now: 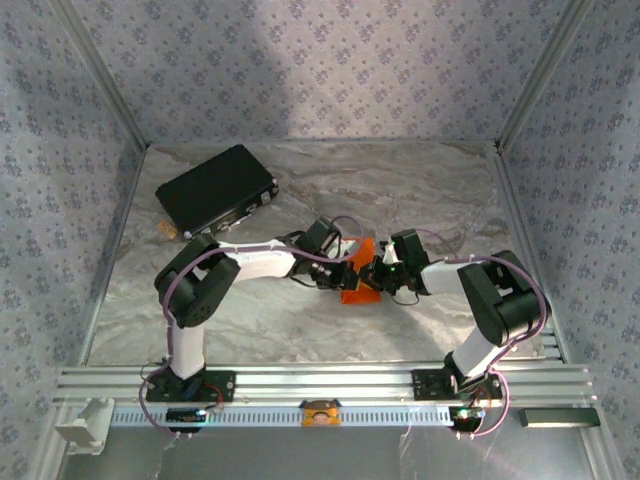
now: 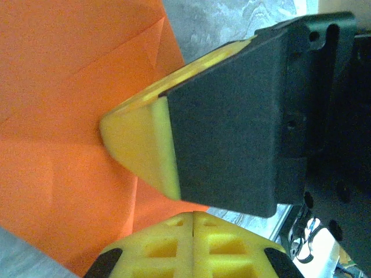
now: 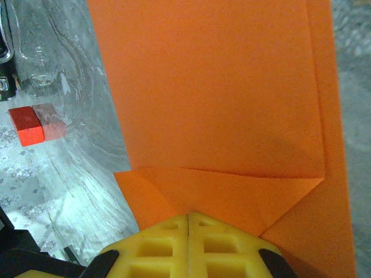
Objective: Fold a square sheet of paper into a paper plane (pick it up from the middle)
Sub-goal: Fold the triangle a second time at the center of the table.
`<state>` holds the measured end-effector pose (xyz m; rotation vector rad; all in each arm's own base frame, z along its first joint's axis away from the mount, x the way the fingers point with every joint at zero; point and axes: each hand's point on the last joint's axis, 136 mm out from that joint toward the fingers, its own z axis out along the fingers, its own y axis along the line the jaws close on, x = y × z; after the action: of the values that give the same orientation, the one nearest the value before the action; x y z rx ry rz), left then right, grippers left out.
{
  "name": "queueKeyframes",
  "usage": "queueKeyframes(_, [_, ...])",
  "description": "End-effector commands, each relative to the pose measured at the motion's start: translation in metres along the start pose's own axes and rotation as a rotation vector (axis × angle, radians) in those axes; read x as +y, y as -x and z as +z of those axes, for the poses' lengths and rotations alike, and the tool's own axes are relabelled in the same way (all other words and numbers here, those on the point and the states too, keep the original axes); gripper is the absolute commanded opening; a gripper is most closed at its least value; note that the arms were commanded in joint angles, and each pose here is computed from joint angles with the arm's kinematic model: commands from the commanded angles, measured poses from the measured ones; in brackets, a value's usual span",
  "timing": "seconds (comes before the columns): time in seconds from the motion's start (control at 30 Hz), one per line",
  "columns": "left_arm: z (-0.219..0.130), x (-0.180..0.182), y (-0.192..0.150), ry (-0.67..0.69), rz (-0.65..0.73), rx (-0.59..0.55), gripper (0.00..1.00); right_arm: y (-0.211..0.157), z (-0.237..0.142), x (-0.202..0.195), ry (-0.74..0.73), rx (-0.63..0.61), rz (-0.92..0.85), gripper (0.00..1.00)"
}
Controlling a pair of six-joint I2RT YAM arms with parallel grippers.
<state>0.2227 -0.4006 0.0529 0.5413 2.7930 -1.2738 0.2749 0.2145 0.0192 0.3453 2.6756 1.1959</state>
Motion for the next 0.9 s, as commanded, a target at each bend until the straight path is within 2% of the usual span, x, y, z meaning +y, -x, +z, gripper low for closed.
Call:
queueKeyframes(0.0, [0.006, -0.004, 0.002, -0.012, 0.010, 0.016, 0.03, -0.008, -0.002, -0.022, -0.082, 0.013, 0.054, 0.00])
queueKeyframes(0.47, [0.015, 0.014, -0.011, 0.032, 0.005, 0.077, 0.03, -0.009, -0.002, -0.023, -0.090, 0.017, 0.057, 0.00])
queueKeyframes(0.87, [0.015, 0.034, -0.030, 0.125, 0.024, 0.118, 0.03, -0.010, -0.001, -0.025, -0.095, 0.020, 0.059, 0.00])
